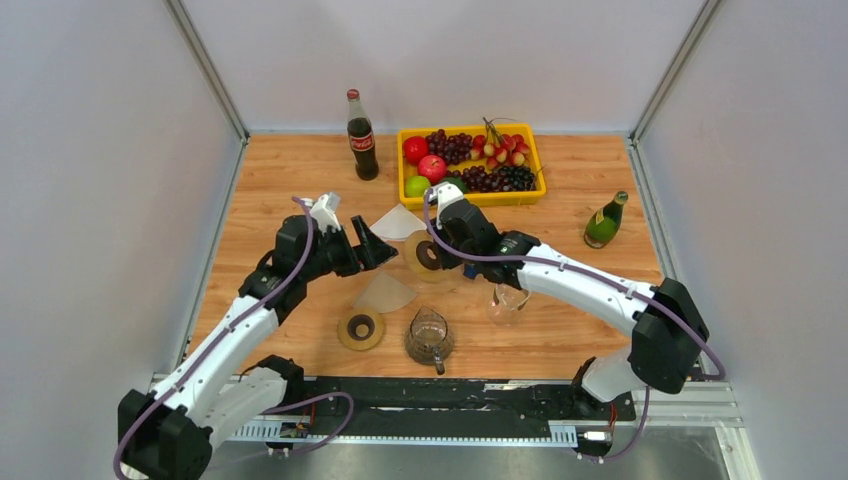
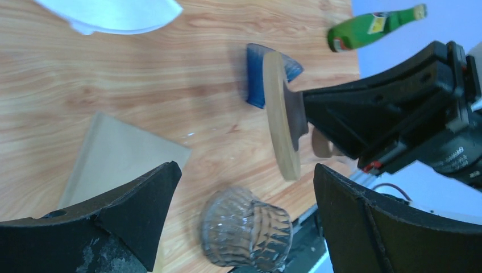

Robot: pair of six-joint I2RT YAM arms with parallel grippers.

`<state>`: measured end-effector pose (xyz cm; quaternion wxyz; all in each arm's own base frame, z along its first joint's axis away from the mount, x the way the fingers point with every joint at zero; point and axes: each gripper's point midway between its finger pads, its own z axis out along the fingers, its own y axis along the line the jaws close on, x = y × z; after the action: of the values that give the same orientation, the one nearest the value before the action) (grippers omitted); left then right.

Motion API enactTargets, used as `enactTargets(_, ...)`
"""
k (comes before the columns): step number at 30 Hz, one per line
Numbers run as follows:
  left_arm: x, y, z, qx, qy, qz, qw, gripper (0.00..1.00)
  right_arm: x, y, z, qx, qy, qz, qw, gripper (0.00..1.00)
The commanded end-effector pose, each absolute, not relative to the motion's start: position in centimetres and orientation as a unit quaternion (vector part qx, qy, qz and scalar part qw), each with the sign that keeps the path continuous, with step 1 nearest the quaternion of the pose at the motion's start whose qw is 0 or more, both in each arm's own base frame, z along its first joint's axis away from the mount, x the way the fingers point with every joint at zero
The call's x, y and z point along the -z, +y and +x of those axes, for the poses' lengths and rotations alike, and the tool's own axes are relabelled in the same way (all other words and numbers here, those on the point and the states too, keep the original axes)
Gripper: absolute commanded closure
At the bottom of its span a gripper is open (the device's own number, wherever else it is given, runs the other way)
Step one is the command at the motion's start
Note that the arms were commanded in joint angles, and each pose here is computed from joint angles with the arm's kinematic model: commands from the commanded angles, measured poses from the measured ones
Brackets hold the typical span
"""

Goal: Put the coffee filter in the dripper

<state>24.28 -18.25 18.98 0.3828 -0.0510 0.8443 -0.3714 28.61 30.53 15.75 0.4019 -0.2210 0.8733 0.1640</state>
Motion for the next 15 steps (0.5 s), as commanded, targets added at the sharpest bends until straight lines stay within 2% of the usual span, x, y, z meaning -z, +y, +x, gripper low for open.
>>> enactTargets(1,-24.0,-22.3,24.9,0.484,0.791,-0.001,0.373,0.03,-20.8,32.2,28.1,-0.218,0.829,-0.224,0.463,1.00)
enactTargets(5,-24.2,-23.9,25.1,0.520,0.780,0.017,0.347,0.10,-21.2,32.1,27.8,-0.224,0.826,-0.224,0.467,1.00)
enactTargets(9,-24.0,-24.6,25.2,0.526,0.780,0.024,0.338,0.22,-21.5,32.2,27.6,-0.226,0.824,-0.226,0.469,1.00)
enactTargets(15,-23.6,-25.0,25.0,0.528,0.783,0.028,0.329,0.47,-21.8,32.4,27.5,-0.229,0.821,-0.226,0.471,1.00)
